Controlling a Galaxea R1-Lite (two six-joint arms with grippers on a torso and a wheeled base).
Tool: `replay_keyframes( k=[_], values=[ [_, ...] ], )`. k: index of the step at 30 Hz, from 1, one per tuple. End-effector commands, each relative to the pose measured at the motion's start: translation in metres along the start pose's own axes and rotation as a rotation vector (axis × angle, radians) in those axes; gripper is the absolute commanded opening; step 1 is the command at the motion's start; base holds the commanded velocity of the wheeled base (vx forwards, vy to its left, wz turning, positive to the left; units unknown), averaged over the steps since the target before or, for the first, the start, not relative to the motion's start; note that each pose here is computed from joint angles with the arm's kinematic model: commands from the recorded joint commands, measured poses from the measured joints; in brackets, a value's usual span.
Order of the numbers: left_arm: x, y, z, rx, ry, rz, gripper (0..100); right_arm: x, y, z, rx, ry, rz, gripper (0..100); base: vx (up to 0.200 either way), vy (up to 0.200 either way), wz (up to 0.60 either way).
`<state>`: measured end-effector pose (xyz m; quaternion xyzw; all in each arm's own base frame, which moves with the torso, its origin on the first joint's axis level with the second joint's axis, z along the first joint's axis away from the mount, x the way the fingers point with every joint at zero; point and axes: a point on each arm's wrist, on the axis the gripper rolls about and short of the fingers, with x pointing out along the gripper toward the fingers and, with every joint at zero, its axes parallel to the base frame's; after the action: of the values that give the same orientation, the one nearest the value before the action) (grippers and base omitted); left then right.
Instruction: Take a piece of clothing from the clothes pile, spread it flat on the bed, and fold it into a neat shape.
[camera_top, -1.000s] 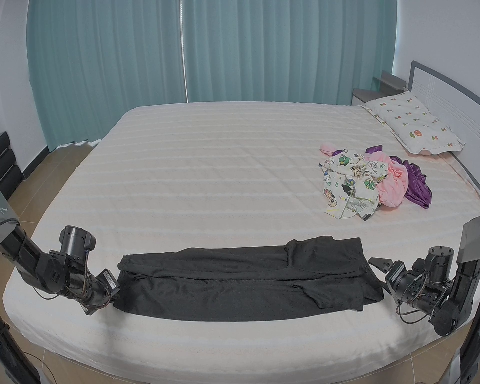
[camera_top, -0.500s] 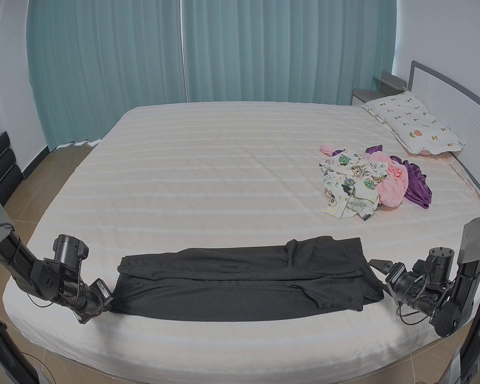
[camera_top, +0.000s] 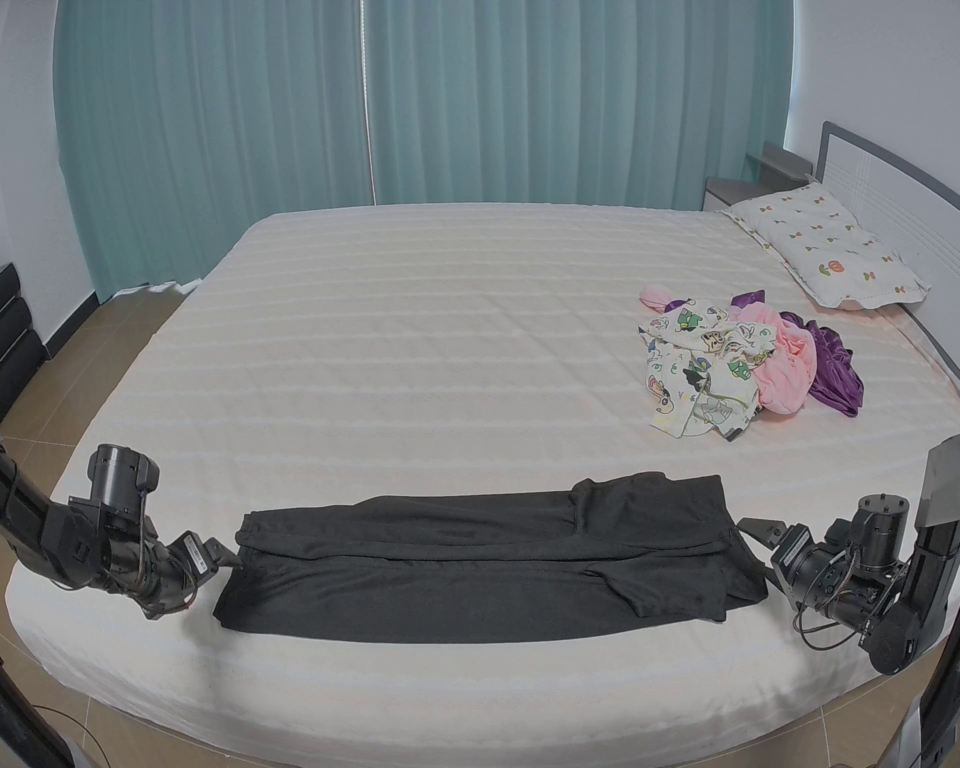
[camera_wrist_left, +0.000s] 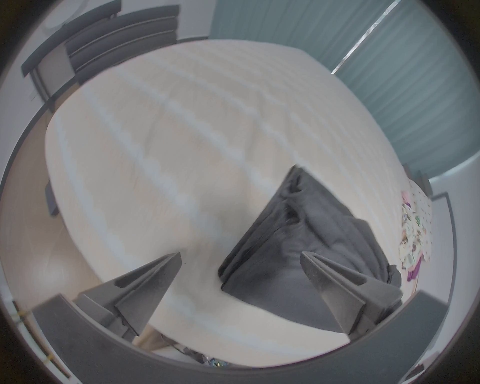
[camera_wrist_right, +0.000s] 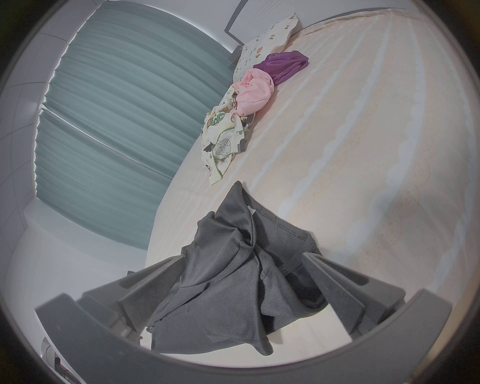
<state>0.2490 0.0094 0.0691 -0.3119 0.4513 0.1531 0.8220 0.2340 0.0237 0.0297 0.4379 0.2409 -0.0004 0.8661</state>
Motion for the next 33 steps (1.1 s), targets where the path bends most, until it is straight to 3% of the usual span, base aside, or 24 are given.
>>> replay_keyframes(
  k=[1,5,12,33],
  values=[
    [-0.009,-0.015,0.018,0.070,-0.061,-0.086,100,0.000,0.002,0.000,-0.003,-0.005,0.012,100,0.000,0.000,0.00],
    [-0.005,-0.023,0.024,0.267,-0.011,-0.193,100,0.001,0.001,-0.002,-0.005,0.003,0.006,100,0.000,0.000,0.00],
    [0.029,-0.024,0.028,0.490,0.044,-0.184,100,0.001,0.001,-0.002,-0.008,0.005,0.008,100,0.000,0.000,0.00],
    [0.066,-0.041,0.039,0.542,0.073,-0.216,100,0.000,0.003,-0.002,-0.010,0.004,0.014,100,0.000,0.000,0.00]
  ],
)
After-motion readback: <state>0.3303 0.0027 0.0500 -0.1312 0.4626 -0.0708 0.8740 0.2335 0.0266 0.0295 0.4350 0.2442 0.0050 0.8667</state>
